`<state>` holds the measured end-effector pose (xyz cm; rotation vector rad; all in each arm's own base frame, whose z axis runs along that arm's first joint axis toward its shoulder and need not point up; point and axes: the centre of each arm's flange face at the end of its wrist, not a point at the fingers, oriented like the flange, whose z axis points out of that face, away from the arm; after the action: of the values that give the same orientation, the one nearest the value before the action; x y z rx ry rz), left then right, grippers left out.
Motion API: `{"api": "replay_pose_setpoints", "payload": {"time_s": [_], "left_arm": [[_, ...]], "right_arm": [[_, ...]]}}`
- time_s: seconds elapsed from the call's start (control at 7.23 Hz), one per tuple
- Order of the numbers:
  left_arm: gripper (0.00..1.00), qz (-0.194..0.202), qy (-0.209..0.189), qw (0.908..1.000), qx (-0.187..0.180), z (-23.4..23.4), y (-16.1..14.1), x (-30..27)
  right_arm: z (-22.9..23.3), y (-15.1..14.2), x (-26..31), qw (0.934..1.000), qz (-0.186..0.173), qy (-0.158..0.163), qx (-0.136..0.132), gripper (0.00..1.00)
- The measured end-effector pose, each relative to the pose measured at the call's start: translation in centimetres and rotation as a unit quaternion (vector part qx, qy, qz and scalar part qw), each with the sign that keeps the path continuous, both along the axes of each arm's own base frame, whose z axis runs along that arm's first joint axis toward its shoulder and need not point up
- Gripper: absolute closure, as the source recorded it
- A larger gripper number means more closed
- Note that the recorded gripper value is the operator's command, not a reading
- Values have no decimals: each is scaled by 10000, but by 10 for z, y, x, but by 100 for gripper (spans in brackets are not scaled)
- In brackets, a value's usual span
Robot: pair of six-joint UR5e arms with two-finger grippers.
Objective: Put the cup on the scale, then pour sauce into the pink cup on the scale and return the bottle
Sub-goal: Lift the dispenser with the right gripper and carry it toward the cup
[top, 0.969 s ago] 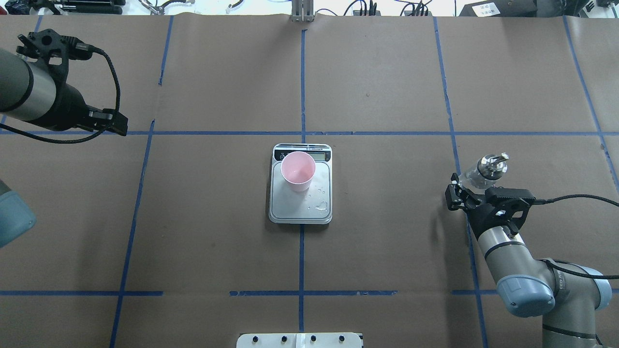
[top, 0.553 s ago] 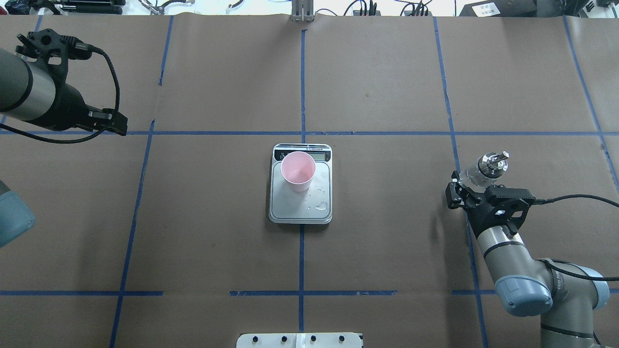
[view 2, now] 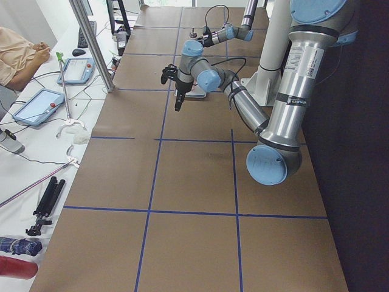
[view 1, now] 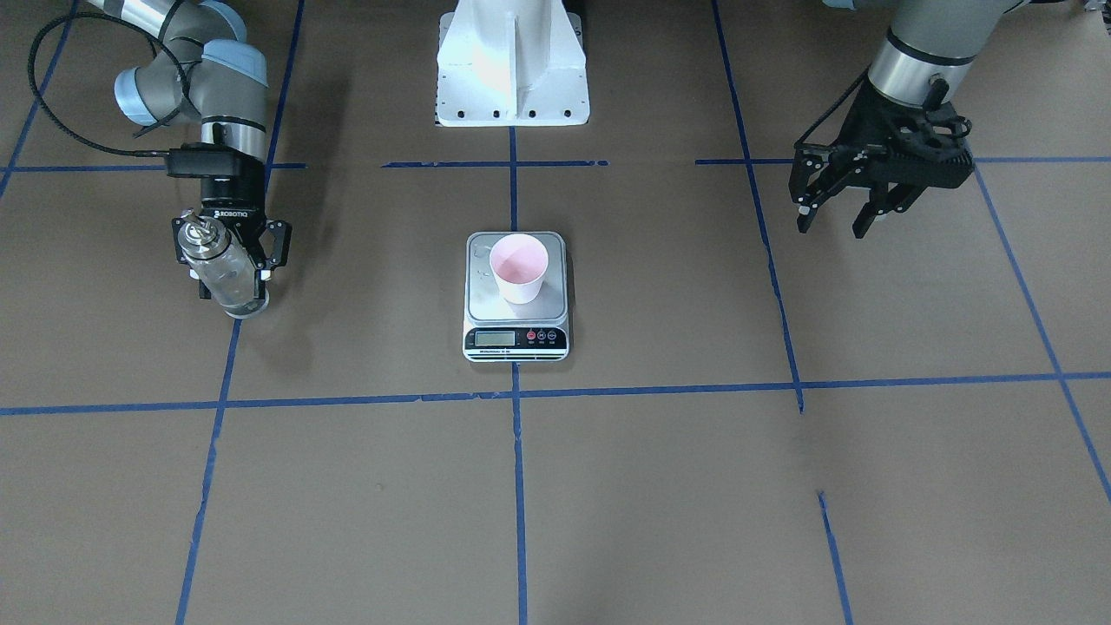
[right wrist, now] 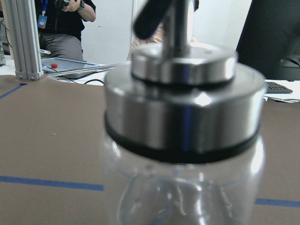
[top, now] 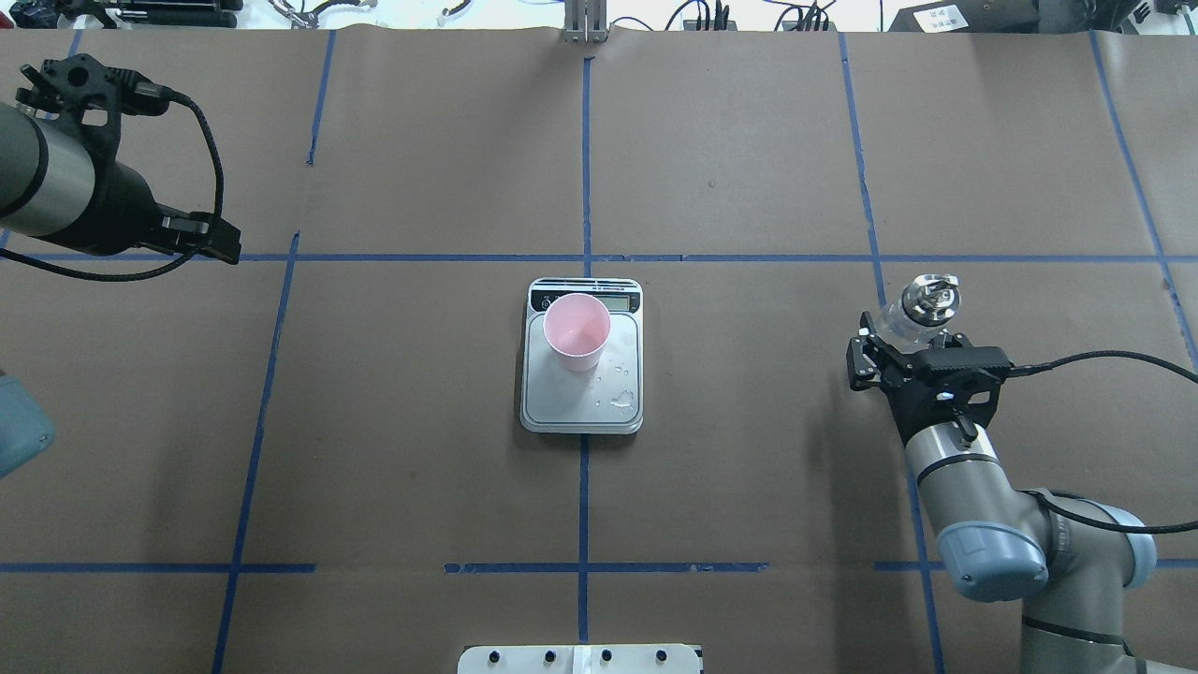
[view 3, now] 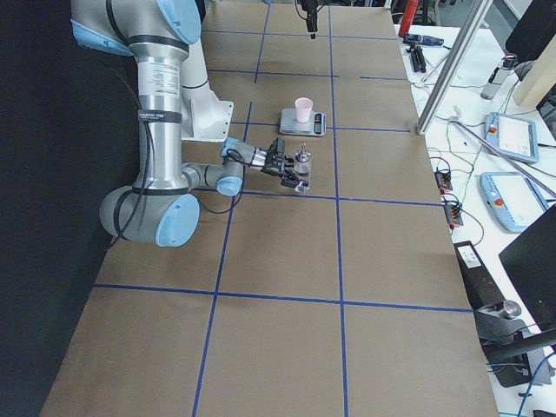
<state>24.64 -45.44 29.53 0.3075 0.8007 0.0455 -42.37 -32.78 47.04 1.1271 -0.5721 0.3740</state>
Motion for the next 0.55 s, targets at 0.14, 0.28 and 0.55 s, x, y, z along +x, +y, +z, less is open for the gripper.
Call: {"api": "replay_pose_setpoints", "payload": {"time_s": [0.14,0.28,0.55], "left_arm": [[33,43,-39,10000,30,3,1,-2],[34,60,-65,10000,35,6,2,-2],[36,66,-87,9999,27,9,2,-3]], "right_arm": [[-16,-3,-11,9997,-64,223,64,100],[-33,-4,-20,9991,-119,395,79,100],[-100,-6,-40,9978,-323,581,-46,100]]}}
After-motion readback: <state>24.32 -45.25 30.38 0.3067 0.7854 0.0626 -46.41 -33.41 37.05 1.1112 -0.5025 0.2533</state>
